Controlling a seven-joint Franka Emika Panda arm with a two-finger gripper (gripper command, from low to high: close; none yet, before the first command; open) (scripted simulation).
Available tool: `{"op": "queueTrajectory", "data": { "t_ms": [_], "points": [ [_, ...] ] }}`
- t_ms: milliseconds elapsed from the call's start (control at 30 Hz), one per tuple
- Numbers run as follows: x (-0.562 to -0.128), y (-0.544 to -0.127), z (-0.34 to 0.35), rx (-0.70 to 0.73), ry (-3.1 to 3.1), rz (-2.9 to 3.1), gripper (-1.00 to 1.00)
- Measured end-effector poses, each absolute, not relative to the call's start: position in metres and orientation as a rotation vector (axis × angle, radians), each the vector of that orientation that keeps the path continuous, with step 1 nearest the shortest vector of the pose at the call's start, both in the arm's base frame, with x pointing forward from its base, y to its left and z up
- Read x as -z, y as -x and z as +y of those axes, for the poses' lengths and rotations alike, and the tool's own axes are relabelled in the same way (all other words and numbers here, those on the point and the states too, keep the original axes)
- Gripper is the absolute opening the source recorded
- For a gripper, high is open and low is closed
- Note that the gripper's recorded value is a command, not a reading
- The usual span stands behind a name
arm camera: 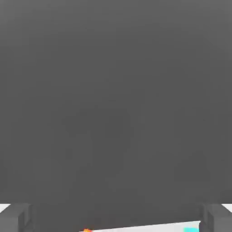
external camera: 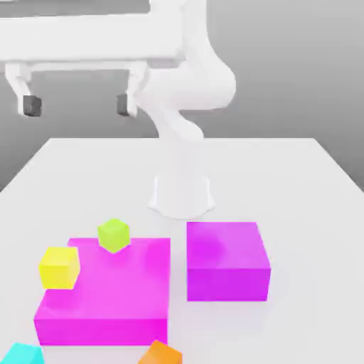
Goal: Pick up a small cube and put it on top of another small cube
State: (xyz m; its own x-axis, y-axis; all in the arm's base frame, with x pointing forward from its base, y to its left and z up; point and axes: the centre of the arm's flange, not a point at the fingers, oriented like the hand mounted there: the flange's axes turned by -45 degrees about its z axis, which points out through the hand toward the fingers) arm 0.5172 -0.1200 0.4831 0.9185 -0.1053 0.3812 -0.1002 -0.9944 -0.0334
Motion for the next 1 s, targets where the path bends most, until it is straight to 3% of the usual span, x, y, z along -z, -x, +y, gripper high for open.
{"op": "queueTrajectory", "data": {
  "t_ms": [300, 533, 667, 700, 900, 1000],
  "points": [
    [-0.332, -0.538, -0.191, 0.292, 3.109, 0.258, 0.00],
    [-0.209, -0.519, -0.241, 0.039, 3.124, 0.319, 0.00],
    [-0.145, -0.515, -0.247, 0.003, 3.125, 0.326, 0.00],
    [-0.133, -0.514, -0.248, 0.002, 3.125, 0.326, -1.00],
    [-0.126, -0.514, -0.247, 0.000, 3.124, 0.327, -1.00],
    [-0.154, -0.514, -0.248, 0.000, 3.124, 0.326, -1.00]
  ]
}}
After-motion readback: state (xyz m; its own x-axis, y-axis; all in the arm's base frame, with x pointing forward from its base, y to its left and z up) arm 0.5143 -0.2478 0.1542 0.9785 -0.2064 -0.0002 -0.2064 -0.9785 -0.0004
